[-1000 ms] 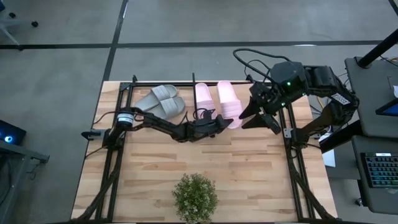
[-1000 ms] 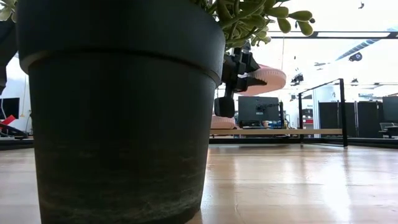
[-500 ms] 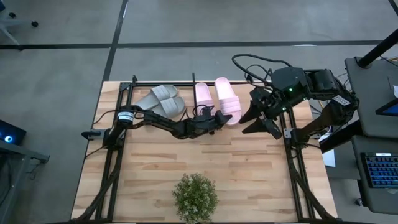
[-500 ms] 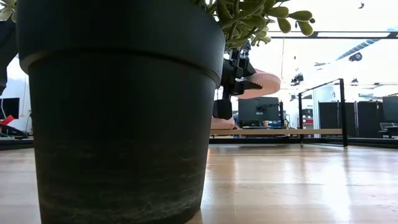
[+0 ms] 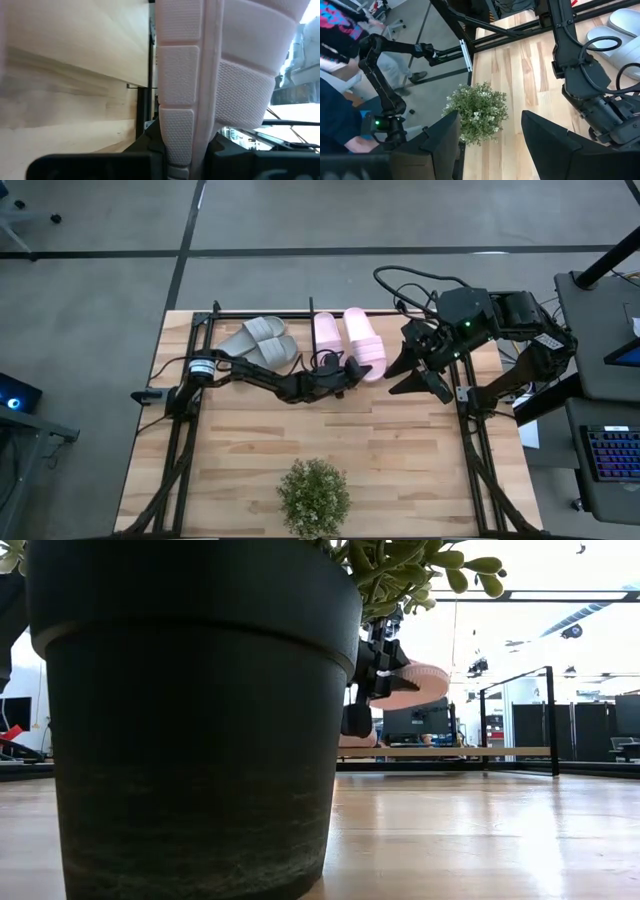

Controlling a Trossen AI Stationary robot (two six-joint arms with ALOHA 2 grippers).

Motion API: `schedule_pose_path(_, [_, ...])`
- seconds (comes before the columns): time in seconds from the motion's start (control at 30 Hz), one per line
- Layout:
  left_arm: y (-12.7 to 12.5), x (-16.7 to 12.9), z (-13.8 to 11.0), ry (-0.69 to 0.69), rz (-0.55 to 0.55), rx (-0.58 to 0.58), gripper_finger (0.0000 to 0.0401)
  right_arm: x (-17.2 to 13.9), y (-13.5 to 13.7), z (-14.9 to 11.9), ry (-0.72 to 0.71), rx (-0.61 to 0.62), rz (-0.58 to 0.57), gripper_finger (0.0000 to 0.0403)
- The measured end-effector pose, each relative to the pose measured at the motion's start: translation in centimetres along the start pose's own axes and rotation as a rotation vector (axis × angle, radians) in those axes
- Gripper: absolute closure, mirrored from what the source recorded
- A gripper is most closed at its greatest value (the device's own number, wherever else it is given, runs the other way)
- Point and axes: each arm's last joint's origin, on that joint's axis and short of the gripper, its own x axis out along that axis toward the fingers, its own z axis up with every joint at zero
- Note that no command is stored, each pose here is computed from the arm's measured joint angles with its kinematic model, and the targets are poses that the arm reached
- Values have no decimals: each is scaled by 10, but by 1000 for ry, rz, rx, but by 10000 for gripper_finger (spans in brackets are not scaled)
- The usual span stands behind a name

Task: Pick and place slides into the shelf
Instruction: Put the pink slipper on the shelf

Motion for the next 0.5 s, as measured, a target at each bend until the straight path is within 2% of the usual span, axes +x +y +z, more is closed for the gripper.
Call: schedule_pose_path(0.5, [4,0,-1,21,53,-44,376,0,0,0,-1,-2,2,197])
